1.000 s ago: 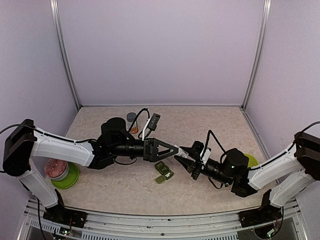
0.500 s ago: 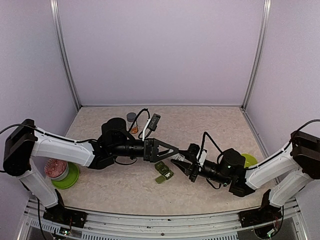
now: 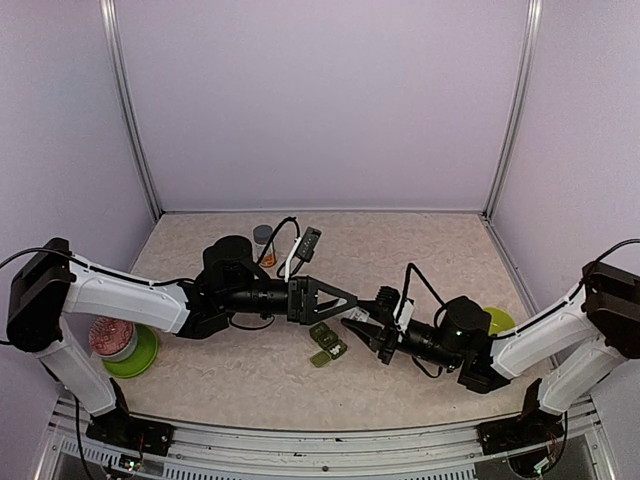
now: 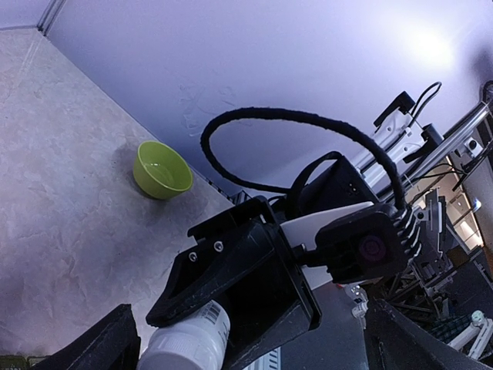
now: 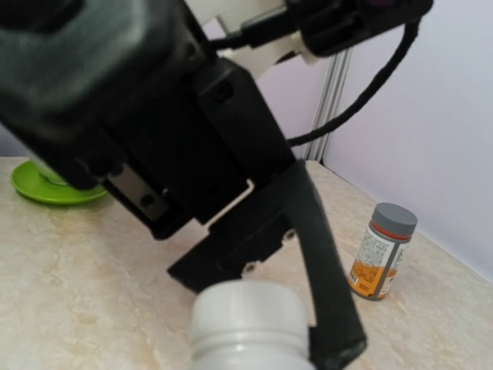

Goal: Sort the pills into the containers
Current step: Screw the lid of the pill bottle onto the pill bottle.

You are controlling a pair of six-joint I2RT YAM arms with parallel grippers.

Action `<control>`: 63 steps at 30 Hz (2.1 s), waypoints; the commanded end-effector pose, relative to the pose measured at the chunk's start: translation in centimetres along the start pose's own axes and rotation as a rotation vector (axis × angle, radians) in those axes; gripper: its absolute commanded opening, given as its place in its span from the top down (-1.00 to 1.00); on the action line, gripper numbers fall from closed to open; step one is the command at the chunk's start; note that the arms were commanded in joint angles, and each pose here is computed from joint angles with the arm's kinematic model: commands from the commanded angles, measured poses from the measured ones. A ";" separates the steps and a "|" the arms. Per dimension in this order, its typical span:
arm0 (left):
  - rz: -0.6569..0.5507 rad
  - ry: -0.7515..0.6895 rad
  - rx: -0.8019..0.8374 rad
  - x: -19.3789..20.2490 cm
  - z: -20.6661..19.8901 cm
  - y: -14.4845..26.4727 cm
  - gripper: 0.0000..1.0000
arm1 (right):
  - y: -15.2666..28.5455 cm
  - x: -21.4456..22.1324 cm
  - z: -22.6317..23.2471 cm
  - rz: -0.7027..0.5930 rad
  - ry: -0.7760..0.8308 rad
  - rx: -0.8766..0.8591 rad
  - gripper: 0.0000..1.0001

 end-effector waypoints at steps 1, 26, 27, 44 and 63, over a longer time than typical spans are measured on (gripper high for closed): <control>-0.004 -0.011 0.002 0.3 0.4 0.1 -0.98 | 0.6 -1.2 0.1 -0.047 0.000 0.016 1.00; -0.010 -0.014 0.039 0.3 -0.1 -0.1 -0.97 | -0.4 0.2 0.1 0.025 -0.007 0.029 1.00; -0.009 -0.014 0.039 0.3 -0.1 -0.1 -0.98 | -0.5 0.2 0.1 0.026 -0.007 0.027 1.00; -0.011 -0.023 0.046 0.2 -0.3 -0.1 -0.97 | -1.2 0.9 0.6 0.058 -0.008 -0.007 1.00; 0.027 0.040 -0.057 -1.2 0.6 1.4 -0.80 | 0.5 -1.1 0.2 0.054 0.179 0.026 1.00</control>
Point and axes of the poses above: each gripper's point midway between its finger pads, its own y axis back along the fingers, its own z axis along the line the jaws close on, x = y × z, the point moved 9 cm from there along y, back along the fingers, and after that the axes turned 7 degrees about -y, right-handed, at the moved point
